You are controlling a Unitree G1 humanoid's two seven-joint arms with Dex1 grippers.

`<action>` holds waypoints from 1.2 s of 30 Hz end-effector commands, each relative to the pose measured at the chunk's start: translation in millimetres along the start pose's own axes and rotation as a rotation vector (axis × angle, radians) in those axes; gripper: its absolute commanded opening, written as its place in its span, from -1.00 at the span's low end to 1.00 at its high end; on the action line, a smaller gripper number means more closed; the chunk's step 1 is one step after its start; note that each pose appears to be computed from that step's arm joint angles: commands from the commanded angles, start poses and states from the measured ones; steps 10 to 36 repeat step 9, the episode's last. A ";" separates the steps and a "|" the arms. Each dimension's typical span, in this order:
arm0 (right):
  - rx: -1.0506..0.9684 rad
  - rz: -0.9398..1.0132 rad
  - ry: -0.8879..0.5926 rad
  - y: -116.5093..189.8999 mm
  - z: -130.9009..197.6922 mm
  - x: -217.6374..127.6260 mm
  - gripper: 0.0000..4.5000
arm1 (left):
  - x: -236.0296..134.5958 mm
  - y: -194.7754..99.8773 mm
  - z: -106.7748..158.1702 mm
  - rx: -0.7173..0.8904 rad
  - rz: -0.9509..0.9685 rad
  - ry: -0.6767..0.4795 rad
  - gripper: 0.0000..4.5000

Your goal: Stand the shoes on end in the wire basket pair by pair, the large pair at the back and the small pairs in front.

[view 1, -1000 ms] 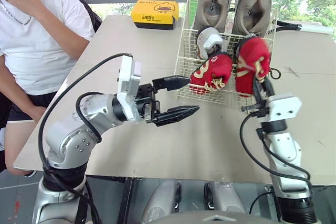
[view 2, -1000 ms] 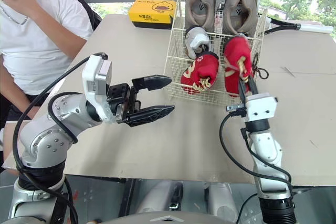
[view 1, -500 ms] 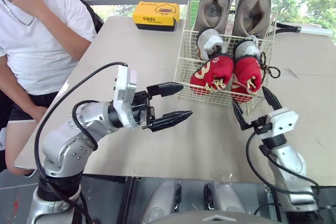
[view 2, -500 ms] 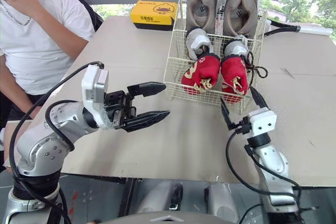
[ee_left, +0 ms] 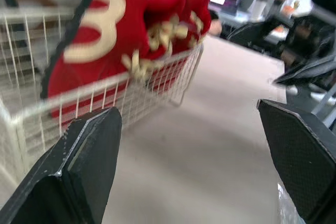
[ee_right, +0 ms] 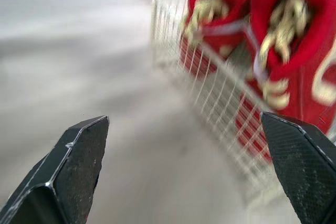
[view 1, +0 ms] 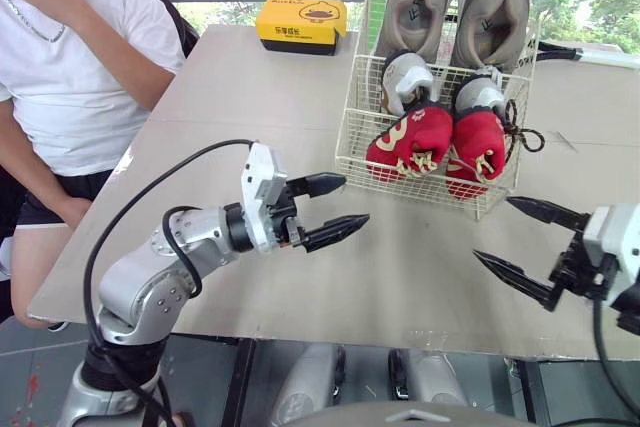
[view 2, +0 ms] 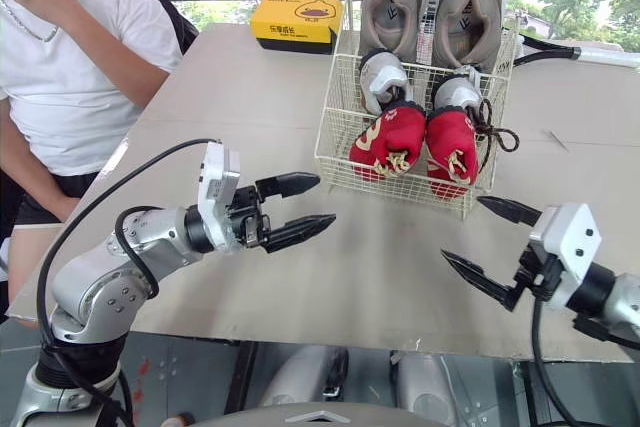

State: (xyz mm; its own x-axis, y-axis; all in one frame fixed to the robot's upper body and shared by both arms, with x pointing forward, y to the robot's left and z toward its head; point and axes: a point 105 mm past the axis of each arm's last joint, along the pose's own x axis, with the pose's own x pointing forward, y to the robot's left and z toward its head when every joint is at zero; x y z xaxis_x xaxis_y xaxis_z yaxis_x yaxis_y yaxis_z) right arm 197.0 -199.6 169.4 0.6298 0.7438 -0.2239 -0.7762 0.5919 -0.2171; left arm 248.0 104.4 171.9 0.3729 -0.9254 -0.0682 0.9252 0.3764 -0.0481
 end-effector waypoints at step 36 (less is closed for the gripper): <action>-0.018 -0.110 0.108 -18.9 -26.4 -43.0 0.99 | -55.2 -10.6 -22.5 0.049 -0.002 0.168 1.00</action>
